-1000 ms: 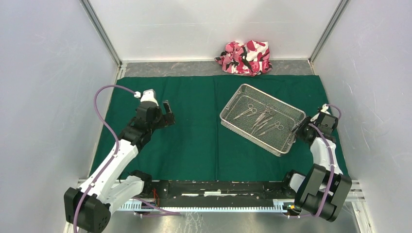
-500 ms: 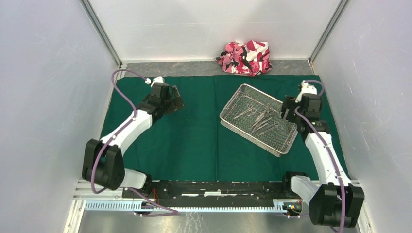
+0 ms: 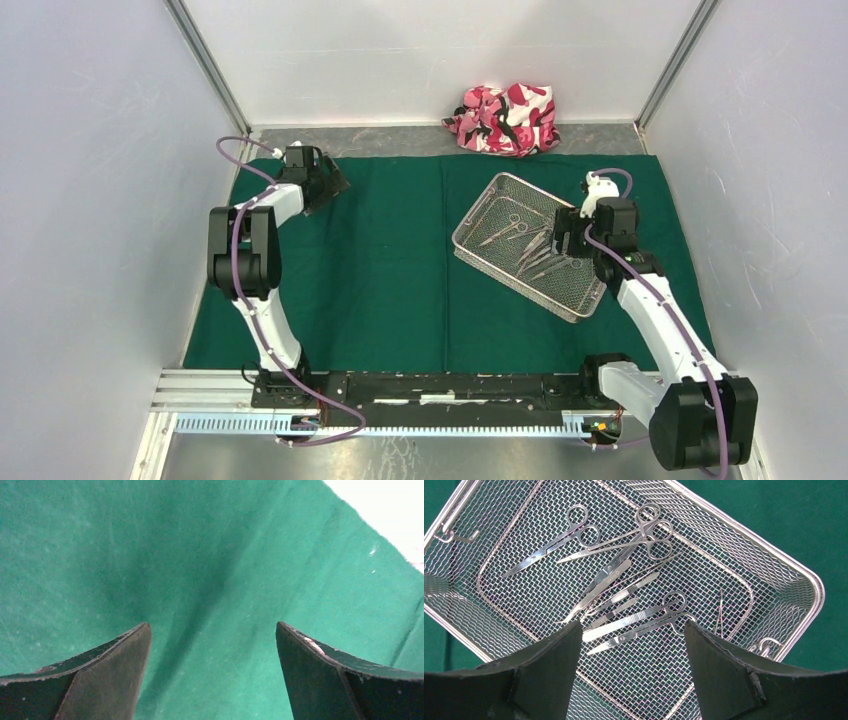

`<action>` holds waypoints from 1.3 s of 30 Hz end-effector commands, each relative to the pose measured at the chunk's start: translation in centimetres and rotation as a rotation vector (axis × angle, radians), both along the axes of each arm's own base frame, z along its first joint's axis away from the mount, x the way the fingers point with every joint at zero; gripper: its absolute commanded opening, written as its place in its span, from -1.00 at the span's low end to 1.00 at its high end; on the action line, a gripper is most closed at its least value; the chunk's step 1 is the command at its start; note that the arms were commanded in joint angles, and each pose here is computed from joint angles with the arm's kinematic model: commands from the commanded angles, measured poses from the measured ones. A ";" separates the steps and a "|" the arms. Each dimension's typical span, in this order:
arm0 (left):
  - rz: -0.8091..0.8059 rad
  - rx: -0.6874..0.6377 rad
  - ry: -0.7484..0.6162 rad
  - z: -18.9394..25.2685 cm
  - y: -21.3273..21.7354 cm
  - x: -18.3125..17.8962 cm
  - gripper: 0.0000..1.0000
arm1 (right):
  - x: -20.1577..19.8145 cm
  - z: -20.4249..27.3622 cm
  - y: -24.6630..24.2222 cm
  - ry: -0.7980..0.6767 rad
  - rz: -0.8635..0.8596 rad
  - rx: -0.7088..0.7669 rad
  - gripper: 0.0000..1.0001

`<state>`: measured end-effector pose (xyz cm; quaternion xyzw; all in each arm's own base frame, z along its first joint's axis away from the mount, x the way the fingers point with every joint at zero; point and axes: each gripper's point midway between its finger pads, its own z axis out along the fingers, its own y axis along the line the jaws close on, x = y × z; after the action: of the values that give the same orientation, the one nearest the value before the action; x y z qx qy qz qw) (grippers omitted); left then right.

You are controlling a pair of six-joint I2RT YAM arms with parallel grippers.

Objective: Open and lay out the surgical kit
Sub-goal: Smooth out the surgical kit at the center of the board.

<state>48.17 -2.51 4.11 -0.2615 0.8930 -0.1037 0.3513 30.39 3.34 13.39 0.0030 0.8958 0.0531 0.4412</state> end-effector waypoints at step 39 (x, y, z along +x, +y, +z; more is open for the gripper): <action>0.326 0.154 -0.034 -2.8 16.6 15.5 0.97 | 0.6 1.8 1.6 -0.047 0.069 -0.015 0.62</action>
<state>63.78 14.10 3.86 -0.3606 0.8268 0.0421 0.4295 30.18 4.78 13.35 -0.0332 0.8949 0.0644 0.4403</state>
